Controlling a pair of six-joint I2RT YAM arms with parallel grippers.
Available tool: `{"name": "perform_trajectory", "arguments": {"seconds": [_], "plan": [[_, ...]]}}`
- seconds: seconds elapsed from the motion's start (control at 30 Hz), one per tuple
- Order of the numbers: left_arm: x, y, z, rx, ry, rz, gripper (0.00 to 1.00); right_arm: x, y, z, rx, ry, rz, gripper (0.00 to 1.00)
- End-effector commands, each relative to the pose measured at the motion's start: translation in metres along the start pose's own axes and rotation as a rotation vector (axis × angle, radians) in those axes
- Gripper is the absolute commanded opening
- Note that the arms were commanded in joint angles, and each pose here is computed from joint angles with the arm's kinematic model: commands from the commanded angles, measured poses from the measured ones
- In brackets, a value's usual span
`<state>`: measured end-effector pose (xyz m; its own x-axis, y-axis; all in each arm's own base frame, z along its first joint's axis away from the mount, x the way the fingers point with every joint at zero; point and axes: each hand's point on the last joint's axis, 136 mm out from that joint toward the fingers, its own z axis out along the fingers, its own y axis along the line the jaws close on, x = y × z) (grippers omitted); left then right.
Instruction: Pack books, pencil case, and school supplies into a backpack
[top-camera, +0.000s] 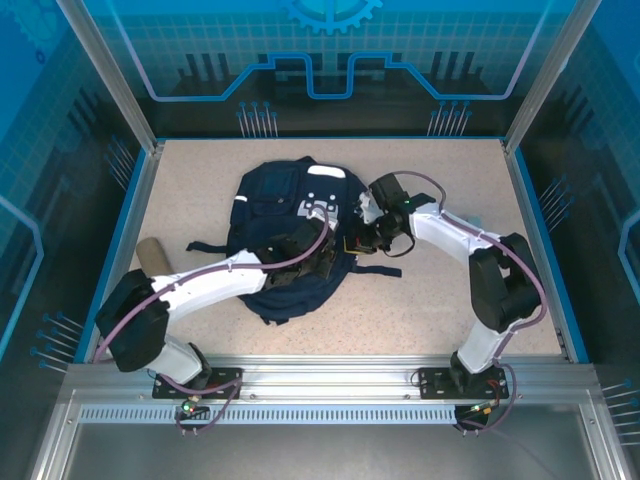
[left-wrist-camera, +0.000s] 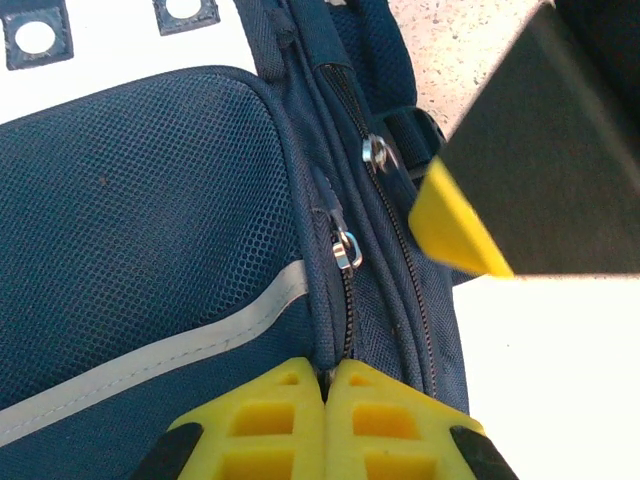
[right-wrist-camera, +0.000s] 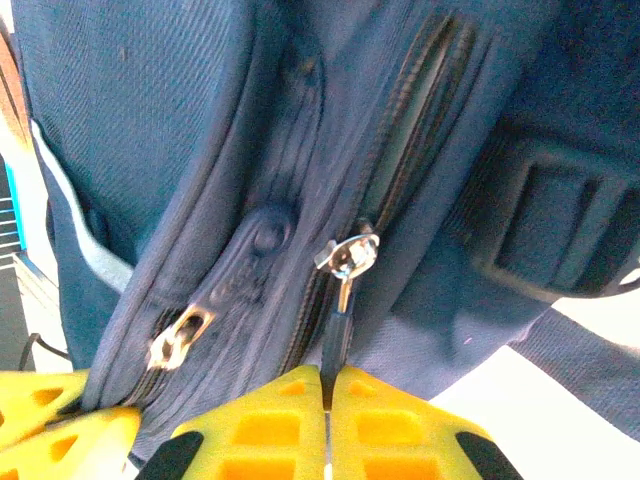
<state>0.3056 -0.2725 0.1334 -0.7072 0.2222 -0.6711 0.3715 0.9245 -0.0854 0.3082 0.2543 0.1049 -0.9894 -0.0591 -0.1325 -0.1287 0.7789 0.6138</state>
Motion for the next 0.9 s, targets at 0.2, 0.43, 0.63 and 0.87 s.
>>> {"name": "perform_trajectory", "arguments": {"seconds": [0.2, 0.43, 0.63, 0.87], "plan": [[-0.048, -0.001, 0.0, 0.016, -0.135, -0.099, 0.0, 0.06, 0.027, 0.006, -0.1, 0.133, 0.01, 0.07], [-0.039, -0.006, -0.014, 0.089, -0.144, -0.043, 0.0, 0.024, -0.013, -0.023, 0.182, -0.039, -0.158, 0.37], [-0.037, -0.006, -0.024, 0.108, -0.153, -0.011, 0.0, 0.002, -0.018, -0.034, 0.348, -0.131, -0.333, 0.51], [-0.04, -0.009, -0.028, 0.125, -0.159, 0.002, 0.0, 0.008, 0.014, -0.023, 0.25, -0.125, -0.473, 0.51]]}}
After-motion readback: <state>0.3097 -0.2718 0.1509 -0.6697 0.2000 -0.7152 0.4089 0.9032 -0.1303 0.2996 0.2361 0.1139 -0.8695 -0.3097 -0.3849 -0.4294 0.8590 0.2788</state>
